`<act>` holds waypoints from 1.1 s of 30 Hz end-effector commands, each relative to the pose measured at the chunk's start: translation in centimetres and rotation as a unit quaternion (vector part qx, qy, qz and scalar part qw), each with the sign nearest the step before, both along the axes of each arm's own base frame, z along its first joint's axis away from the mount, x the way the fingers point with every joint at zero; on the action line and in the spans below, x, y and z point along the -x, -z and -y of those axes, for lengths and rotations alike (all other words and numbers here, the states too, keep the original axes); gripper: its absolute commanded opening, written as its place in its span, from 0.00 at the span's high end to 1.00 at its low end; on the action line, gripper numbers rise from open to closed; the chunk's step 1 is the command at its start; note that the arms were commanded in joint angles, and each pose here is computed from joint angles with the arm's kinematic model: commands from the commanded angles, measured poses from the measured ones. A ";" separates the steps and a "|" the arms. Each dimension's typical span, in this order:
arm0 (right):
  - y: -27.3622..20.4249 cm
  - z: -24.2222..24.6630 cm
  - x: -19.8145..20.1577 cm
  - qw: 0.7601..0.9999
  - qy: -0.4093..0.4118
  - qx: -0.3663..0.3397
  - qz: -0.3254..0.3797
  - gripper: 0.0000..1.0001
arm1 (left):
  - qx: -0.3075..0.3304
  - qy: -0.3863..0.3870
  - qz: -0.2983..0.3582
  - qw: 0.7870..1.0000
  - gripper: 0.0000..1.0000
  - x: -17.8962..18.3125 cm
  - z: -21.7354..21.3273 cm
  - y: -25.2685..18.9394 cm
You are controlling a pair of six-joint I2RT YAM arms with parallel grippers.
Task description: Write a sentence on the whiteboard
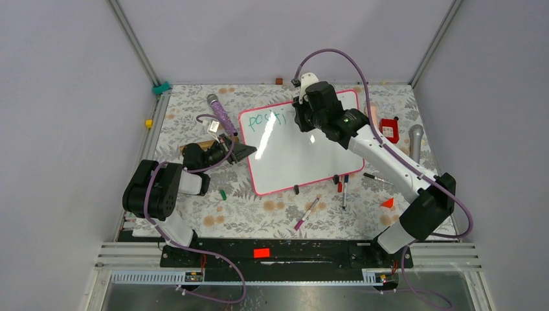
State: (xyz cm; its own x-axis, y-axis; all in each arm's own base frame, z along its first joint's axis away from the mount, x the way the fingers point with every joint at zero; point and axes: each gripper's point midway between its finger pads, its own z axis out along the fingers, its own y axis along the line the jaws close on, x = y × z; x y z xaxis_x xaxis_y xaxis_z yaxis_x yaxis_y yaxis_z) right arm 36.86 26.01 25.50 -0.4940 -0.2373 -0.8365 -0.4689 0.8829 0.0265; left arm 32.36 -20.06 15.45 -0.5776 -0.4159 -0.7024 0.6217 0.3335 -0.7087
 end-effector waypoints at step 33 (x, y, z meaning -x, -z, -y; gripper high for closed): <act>-0.4 1.5 -1.1 0.999 0.034 -0.002 0.006 1.00 | -0.017 -0.028 0.020 0.999 1.00 -0.8 -0.6 0.2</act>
State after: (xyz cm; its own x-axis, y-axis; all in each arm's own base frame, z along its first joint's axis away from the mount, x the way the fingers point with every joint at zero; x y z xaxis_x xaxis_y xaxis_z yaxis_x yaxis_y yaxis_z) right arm 36.12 24.93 24.34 -0.5202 -0.2362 -0.8207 -0.4566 0.8891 0.0335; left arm 32.40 -20.06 15.41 -0.5789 -0.4173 -0.7005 0.6183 0.3353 -0.7108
